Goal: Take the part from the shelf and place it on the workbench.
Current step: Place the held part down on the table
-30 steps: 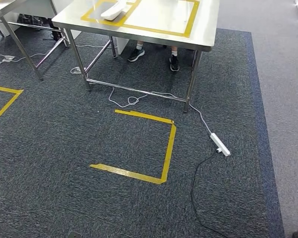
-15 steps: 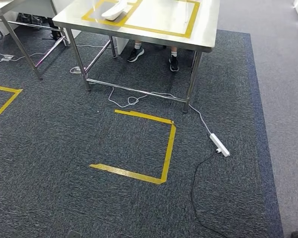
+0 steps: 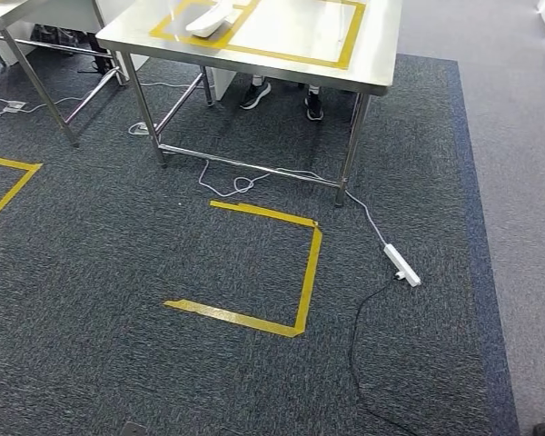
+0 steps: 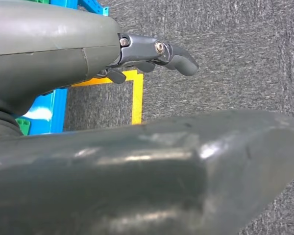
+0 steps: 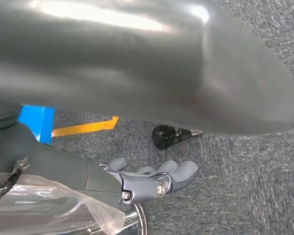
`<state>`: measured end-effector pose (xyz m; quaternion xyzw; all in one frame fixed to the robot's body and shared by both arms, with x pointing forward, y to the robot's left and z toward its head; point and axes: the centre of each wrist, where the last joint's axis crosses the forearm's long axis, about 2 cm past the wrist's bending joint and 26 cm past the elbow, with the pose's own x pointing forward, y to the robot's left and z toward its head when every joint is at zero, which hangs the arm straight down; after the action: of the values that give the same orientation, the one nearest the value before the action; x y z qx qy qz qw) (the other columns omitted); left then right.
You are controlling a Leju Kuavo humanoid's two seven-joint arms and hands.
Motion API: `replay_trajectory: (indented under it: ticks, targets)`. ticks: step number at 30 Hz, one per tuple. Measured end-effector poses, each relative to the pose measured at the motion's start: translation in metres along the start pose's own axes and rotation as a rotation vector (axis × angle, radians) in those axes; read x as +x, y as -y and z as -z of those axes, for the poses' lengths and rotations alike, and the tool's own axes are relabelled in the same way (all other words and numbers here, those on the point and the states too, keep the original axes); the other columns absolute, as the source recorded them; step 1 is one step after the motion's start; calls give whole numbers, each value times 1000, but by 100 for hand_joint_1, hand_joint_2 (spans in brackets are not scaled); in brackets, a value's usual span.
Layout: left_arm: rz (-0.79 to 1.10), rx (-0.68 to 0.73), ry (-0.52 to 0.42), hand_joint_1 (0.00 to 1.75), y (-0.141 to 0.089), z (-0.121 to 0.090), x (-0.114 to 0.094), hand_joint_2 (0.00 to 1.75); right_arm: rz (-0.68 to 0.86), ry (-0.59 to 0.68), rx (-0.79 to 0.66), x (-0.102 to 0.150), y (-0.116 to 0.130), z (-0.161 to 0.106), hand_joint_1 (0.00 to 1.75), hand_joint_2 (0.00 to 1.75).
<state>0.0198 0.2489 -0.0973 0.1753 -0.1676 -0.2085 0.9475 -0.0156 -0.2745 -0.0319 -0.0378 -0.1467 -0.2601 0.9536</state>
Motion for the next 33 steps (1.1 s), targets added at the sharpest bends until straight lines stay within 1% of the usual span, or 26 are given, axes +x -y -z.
replay_trajectory:
  ticks: [7,12,18,29,33]
  targets:
    - [-19,-19,-40,0,3,-4,-1,0,-30,20,-27,4,1,2,0,0]
    - [-30,-47,-74,0,5,-12,-9,0,-26,22,-36,6,0,5,0,0]
    - [-38,-30,-62,0,0,-15,-7,0,-20,20,-45,6,1,5,0,0]
    - [-39,-15,-61,0,-2,-17,-10,0,-12,15,-52,5,2,6,0,0]
    - [-41,-8,-47,0,-3,-16,-6,0,-9,15,-58,6,2,7,0,0]
